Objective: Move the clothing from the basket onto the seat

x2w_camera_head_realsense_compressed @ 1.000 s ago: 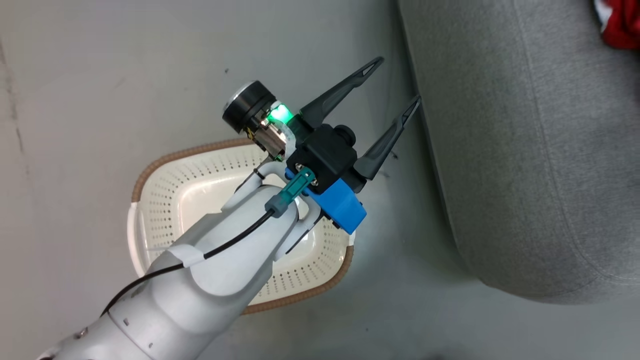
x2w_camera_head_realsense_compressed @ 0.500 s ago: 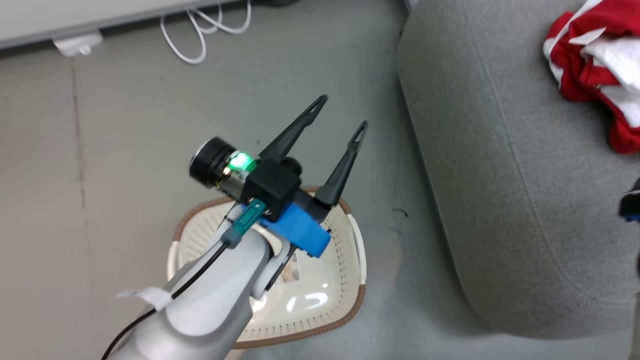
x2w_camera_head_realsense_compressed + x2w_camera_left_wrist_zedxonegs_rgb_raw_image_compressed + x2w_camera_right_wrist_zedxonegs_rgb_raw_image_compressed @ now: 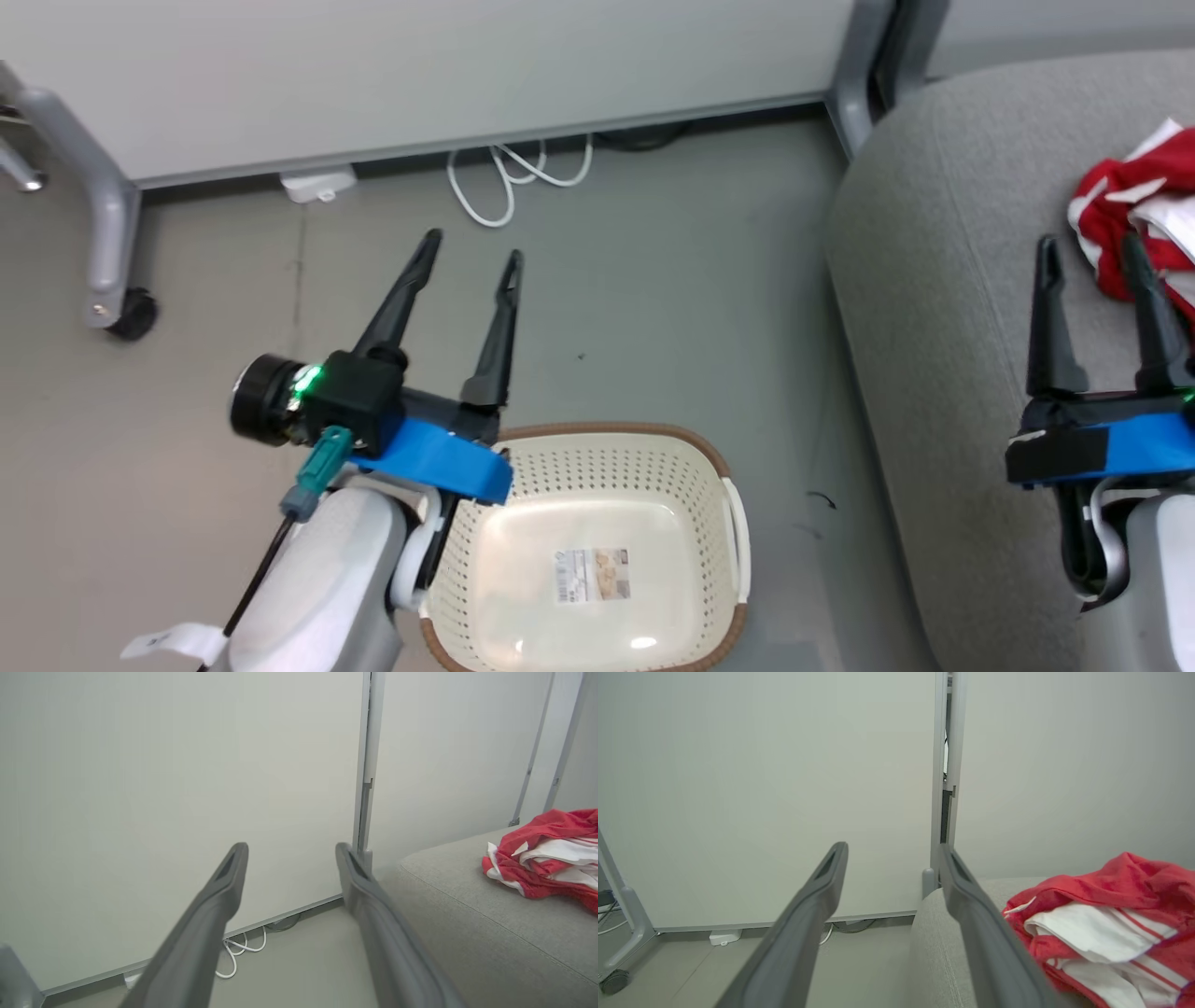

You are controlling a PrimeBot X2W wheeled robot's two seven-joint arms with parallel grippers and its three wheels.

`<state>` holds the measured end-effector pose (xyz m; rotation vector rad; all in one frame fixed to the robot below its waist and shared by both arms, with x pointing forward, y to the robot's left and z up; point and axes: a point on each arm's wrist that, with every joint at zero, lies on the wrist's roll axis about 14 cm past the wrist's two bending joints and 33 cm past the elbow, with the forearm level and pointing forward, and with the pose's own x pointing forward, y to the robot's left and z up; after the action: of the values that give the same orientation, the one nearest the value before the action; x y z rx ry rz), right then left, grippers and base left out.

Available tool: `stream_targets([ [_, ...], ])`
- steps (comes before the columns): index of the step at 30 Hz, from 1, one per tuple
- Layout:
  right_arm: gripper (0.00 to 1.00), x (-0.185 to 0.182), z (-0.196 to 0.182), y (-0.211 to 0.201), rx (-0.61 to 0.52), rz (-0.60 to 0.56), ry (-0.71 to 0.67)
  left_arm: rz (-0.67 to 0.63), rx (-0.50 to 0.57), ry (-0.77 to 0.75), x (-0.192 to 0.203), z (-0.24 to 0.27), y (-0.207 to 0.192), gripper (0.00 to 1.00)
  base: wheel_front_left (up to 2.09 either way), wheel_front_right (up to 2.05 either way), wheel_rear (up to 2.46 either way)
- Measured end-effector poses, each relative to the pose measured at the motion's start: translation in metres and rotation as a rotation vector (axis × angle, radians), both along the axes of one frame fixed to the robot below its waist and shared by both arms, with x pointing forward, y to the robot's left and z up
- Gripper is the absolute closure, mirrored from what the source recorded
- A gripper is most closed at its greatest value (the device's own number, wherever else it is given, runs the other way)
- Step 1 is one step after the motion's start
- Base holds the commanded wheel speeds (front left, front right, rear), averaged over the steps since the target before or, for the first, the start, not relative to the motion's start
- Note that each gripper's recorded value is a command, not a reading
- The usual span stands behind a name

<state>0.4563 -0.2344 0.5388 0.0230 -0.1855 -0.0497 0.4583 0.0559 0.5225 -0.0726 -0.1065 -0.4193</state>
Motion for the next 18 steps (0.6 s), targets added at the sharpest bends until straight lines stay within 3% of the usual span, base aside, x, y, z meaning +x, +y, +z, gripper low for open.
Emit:
stream_targets([
  [9, 0.00, -0.013, 0.008, 0.042, 0.021, 0.105, -0.018, 0.189, 0.008, -0.010, -0.023, 0.007, 0.064, 0.00, 0.00, 0.00, 0.00],
  [18, 0.00, -0.035, 0.000, 0.064, 0.039, 0.153, 0.007, 0.297, -0.012, 0.009, -0.054, 0.001, 0.096, 0.00, 0.00, 0.00, 0.00],
])
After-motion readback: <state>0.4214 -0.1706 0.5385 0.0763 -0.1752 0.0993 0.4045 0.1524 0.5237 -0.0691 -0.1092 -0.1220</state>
